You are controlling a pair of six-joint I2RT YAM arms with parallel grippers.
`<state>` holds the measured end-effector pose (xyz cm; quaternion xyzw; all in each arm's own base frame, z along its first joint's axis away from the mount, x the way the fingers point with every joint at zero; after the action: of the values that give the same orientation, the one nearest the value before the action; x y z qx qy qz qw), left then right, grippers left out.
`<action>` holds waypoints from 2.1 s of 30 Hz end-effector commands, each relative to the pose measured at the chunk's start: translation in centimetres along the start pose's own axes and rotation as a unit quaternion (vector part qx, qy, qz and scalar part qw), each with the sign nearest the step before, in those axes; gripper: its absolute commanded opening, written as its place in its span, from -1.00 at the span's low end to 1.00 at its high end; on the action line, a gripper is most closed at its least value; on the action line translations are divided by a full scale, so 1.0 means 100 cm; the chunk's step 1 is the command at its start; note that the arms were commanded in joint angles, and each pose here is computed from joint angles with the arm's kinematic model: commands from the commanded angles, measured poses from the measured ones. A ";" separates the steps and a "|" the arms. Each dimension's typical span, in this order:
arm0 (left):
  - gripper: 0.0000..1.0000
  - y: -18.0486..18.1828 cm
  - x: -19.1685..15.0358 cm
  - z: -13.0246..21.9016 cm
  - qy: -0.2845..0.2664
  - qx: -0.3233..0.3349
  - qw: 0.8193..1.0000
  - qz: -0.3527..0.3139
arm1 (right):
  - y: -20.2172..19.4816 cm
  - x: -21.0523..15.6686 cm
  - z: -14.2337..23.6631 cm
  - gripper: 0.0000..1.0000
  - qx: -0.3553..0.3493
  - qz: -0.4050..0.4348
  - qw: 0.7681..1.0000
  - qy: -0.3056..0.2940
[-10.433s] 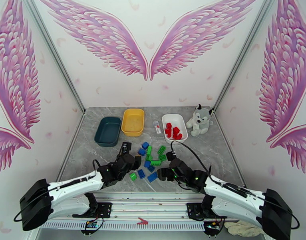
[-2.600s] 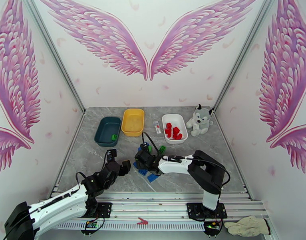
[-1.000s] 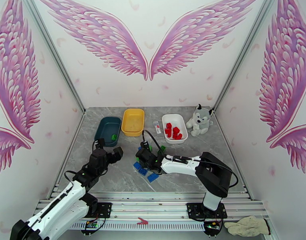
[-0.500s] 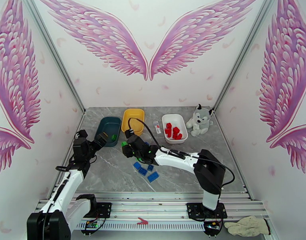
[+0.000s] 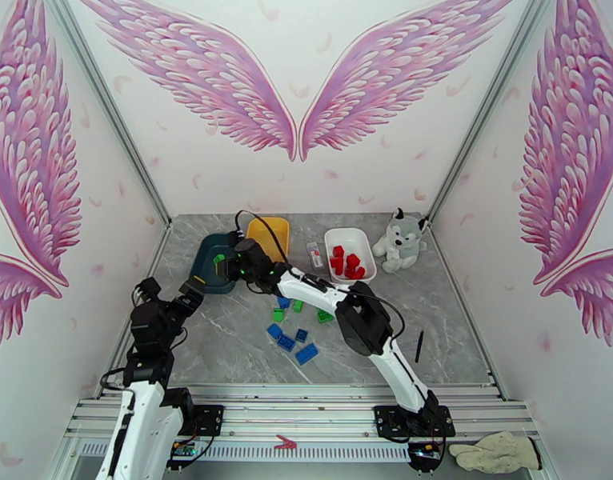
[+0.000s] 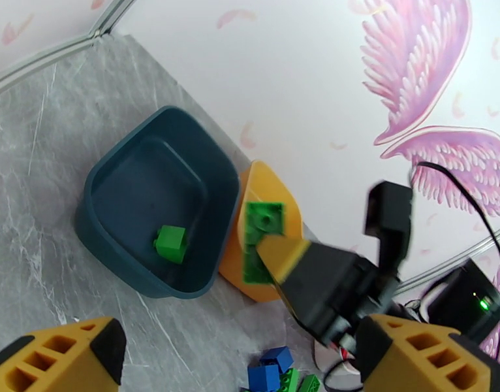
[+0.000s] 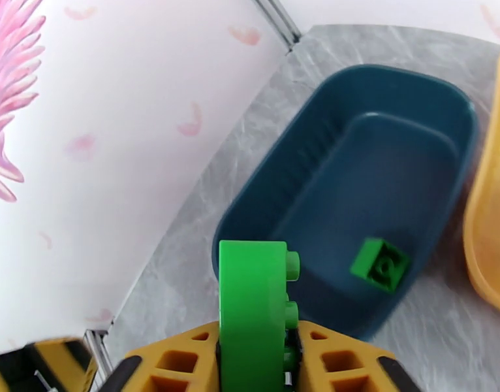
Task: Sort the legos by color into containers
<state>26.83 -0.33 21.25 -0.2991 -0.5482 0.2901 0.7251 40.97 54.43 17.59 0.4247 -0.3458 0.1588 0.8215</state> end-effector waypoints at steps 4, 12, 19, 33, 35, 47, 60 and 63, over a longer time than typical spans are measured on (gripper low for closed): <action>0.97 0.016 -0.022 0.009 0.049 0.034 0.998 -0.015 | 0.023 0.008 0.001 0.29 0.049 0.008 0.998 0.034; 0.89 0.017 -0.052 0.010 0.094 0.041 0.993 -0.062 | 0.028 0.008 0.064 0.51 0.024 0.043 0.999 0.012; 0.82 0.012 -0.100 0.007 0.138 0.049 0.979 -0.144 | -0.040 -0.017 0.150 0.51 -0.167 0.053 0.984 0.003; 0.83 -0.026 -0.212 -0.034 0.240 0.080 0.900 -0.355 | -0.111 -0.096 0.286 0.65 -0.287 0.041 0.957 0.000; 0.85 -0.029 -0.228 -0.043 0.249 0.084 0.892 -0.369 | -0.113 -0.102 0.297 0.69 -0.285 0.034 0.958 -0.006; 0.75 -0.038 -0.271 -0.083 0.280 0.099 0.863 -0.407 | -0.120 -0.118 0.331 0.75 -0.288 0.019 0.957 -0.024; 0.19 -0.026 -0.283 -0.095 0.291 0.128 0.853 -0.415 | -0.125 -0.122 0.332 0.75 -0.292 0.016 0.956 -0.027; 0.00 -0.026 -0.283 -0.095 0.292 0.128 0.853 -0.414 | -0.126 -0.124 0.328 0.74 -0.292 0.012 0.956 -0.023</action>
<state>29.19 -24.05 3.10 -0.0243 -0.3383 -0.0720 0.9380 24.72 21.31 15.28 0.1722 -0.4041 0.0665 0.8959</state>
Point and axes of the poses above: each hand's point on the last joint's axis, 136 mm out from that joint toward the fingers, its own z axis back along the fingers, its own y axis along the line the jaws close on, x = y × z, the point moved 1 cm from there along z, back along the fingers, and after that the axes turned 2 degrees about -z, right-handed, at the moved point
